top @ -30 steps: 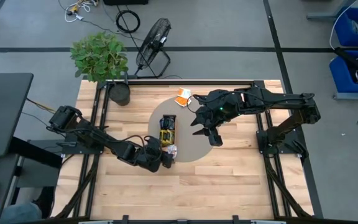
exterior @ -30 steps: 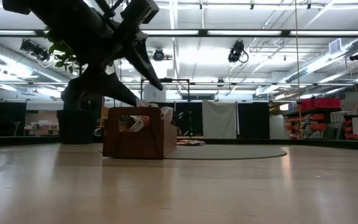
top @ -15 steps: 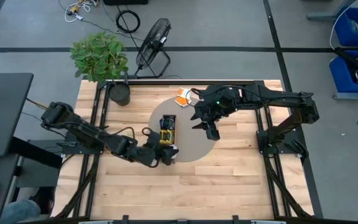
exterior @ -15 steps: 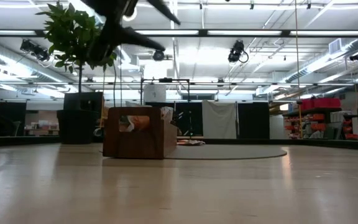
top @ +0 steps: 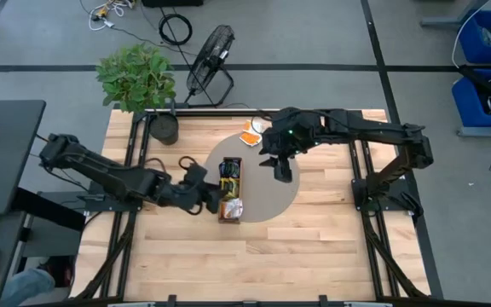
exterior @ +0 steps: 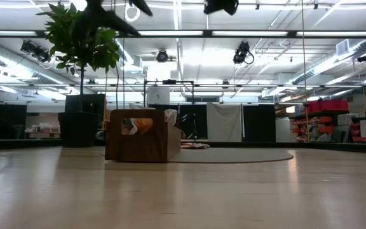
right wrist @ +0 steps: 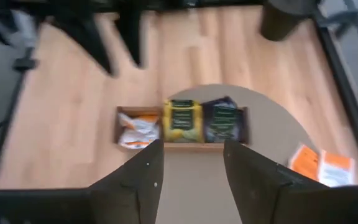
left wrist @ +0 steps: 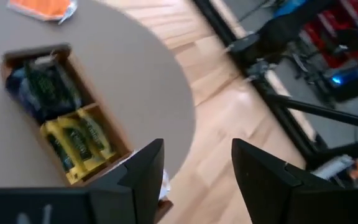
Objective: Pick & Place Tea
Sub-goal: Put the white tea bag into the bottom section of the wooden organizer
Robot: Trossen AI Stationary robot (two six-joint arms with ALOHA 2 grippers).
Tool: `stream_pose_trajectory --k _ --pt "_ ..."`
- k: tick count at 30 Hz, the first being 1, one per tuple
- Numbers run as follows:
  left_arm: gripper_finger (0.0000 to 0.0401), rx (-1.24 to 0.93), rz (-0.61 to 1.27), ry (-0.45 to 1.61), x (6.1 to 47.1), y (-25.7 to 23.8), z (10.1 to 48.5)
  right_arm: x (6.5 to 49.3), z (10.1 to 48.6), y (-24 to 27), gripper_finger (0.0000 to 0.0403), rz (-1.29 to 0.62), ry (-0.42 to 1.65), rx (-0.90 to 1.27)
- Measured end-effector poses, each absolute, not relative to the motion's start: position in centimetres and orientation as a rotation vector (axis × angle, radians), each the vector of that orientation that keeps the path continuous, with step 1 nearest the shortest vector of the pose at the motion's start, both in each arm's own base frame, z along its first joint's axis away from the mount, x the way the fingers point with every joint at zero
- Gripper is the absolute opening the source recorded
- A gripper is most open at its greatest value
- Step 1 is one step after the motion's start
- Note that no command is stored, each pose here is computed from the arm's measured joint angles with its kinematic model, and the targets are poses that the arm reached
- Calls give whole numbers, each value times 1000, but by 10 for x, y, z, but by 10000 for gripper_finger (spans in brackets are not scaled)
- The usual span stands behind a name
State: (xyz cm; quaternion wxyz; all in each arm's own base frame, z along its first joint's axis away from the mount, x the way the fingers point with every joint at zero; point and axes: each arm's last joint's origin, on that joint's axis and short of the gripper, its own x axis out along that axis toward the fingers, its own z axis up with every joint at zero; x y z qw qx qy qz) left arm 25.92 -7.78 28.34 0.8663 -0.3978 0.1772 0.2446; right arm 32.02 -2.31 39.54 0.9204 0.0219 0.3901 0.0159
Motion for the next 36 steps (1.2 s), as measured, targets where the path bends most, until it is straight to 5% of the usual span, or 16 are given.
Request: stream_pose_trajectory --k 11,22,36 --pt "188 -763 341 330 230 -69 320 334 330 -92 182 -260 929 287" --pt "188 -777 394 310 234 -49 321 360 244 -184 277 -457 1037 663" --pt "188 -876 505 222 239 -21 324 375 200 -281 270 -554 1029 849"
